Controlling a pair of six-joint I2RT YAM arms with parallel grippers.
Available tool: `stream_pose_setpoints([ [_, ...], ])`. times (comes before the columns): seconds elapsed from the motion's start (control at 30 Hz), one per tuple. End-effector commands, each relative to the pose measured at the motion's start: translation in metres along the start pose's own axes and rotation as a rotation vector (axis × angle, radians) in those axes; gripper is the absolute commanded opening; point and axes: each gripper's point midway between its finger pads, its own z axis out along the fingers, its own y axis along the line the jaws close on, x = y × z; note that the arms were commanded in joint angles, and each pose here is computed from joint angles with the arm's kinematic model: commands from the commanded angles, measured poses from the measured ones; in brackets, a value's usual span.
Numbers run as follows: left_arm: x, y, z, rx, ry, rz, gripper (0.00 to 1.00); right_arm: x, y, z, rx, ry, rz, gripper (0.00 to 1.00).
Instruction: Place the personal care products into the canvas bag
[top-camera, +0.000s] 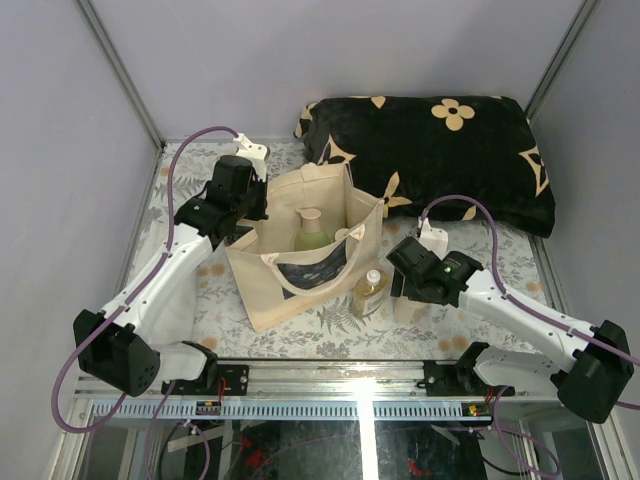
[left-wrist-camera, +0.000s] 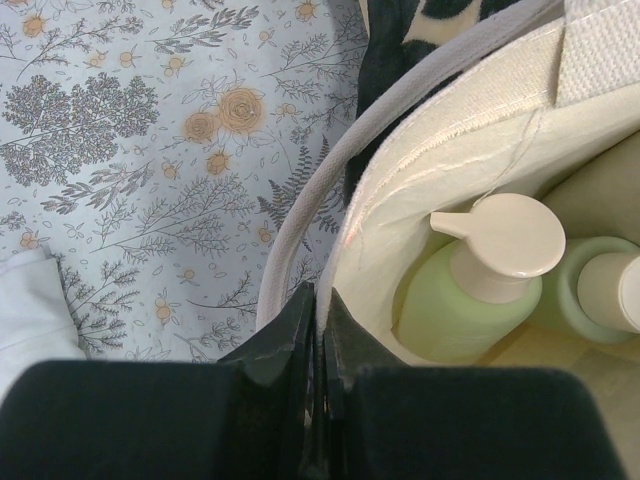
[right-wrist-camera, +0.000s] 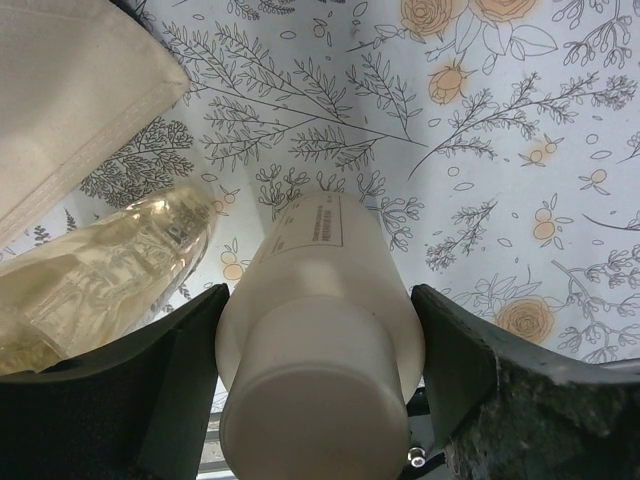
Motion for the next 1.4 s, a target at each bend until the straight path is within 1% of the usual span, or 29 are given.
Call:
stream_pose_setpoints([
  [0.0, -0.014, -0.005, -0.005, 0.025, -0.056, 0.012, 0.00, -0.026, -0.003, -0.007, 0.051, -0.084, -0.039, 0.03],
  [0.03, -0.014, -0.005, -0.005, 0.027, -0.056, 0.012, 0.00, -0.030, -0.003, -0.010, 0.054, -0.090, -0.046, 0.00],
  [0.23, -0.017, -0.007, -0.005, 0.035, -0.060, 0.009, 0.00, -0.059, 0.002, -0.037, 0.070, -0.117, -0.100, 0.00],
  [0.33, -0.019, -0.007, -0.006, 0.034, -0.063, 0.008, 0.00, -0.084, 0.004, -0.059, 0.082, -0.168, -0.113, 0.00],
  [0.47, -0.019, -0.007, -0.006, 0.034, -0.065, 0.009, 0.00, -0.136, 0.005, -0.099, 0.090, -0.323, -0.129, 0.00],
  [0.67, -0.020, -0.009, -0.005, 0.040, -0.063, 0.008, 0.00, -0.221, 0.003, -0.162, 0.221, -0.543, -0.205, 0.00],
  [0.73, -0.020, -0.009, -0.005, 0.040, -0.062, 0.009, 0.00, -0.249, 0.011, -0.182, 0.223, -0.632, -0.223, 0.00],
  [0.9, -0.020, -0.008, -0.005, 0.037, -0.063, 0.014, 0.00, -0.301, 0.047, -0.217, 0.121, -0.819, -0.263, 0.00],
  [1.1, -0.019, -0.006, -0.005, 0.031, -0.062, 0.012, 0.00, -0.334, 0.097, -0.236, -0.034, -0.958, -0.344, 0.00],
  [1.23, -0.019, -0.006, -0.006, 0.027, -0.064, 0.009, 0.00, -0.345, 0.117, -0.236, -0.065, -0.973, -0.370, 0.00],
  [1.37, -0.019, -0.005, -0.007, 0.021, -0.065, 0.007, 0.00, -0.346, 0.136, -0.242, -0.157, -0.994, -0.386, 0.00],
])
